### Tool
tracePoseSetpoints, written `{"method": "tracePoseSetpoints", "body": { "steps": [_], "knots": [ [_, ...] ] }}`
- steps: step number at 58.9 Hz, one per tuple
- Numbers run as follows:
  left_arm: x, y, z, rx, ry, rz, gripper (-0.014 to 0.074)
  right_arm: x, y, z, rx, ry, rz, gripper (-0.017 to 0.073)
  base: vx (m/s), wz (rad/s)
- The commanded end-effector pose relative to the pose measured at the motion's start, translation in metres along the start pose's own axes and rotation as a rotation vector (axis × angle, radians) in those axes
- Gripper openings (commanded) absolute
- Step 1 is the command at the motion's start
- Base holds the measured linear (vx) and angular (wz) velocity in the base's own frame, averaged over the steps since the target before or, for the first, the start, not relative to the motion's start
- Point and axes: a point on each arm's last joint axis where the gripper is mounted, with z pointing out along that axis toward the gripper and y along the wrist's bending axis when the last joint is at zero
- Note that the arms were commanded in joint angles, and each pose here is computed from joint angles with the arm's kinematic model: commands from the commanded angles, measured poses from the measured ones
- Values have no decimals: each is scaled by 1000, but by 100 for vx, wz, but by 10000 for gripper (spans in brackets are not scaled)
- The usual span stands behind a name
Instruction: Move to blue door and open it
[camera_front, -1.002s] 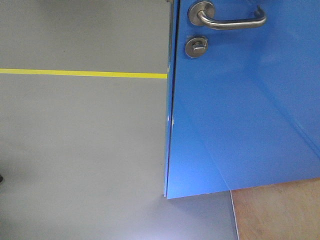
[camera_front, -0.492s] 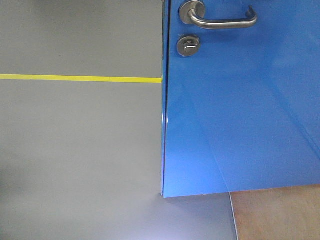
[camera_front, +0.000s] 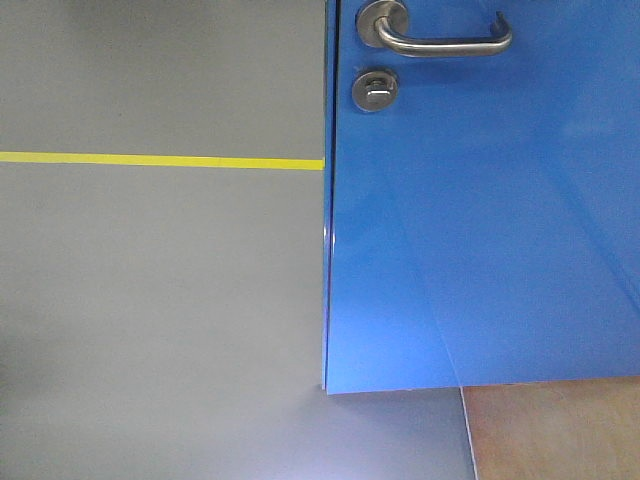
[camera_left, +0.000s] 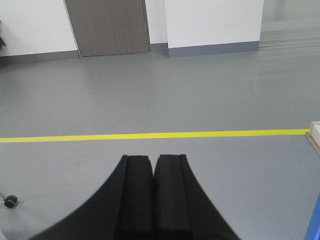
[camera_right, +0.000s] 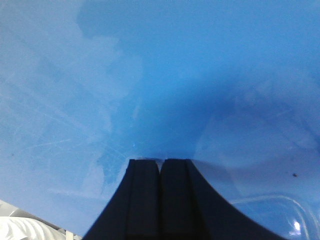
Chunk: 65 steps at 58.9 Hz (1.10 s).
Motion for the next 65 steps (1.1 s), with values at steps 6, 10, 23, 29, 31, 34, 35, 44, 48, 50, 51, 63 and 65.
{"method": "tracePoseSetpoints", "body": {
  "steps": [6,10,23,29,31,34,35,44,48,50,51,63,65],
  "knots": [
    [-8,0,-1,-4,-91,-10,70,-20,17,-18,-41,-132,-14,2,5,0],
    [-8,0,-1,-4,-91,-10,70,-20,17,-18,-41,-132,-14,2,4,0],
    [-8,0,-1,-4,-91,-10,70,-20,17,-18,-40,-133,-14,2,1,0],
    [-8,0,-1,-4,-91,-10,70,-20,17,-18,-40,-133,-14,2,0,0],
    [-8,0,-1,-4,-91,-10,70,-20,17,-18,-40,-133,-14,2,0,0],
    [-8,0,-1,-4,-91,-10,70,-20,17,-18,-40,-133,-14,2,0,0],
    [-8,0,-1,-4,-91,-10,70,-20,17,-18,-40,-133,-14,2,0,0],
    [-8,0,-1,-4,-91,-10,70,-20,17,-18,-40,-133,-14,2,0,0],
    [-8,0,-1,-4,-91,-10,70,-20,17,-18,-40,-133,-14,2,0,0],
    [-8,0,-1,-4,-91,-10,70,-20,17,-18,-40,-133,-14,2,0,0],
    [-8,0,-1,-4,-91,-10,70,-20,17,-18,-40,-133,-14,2,0,0],
    [-8,0,-1,-4,-91,-10,70,-20,20,-29,39,-135,-219,2,0,0],
    [-8,0,-1,-4,-91,-10,70,-17,23,-33,58,-124,-280,2,0,0]
  ]
}}
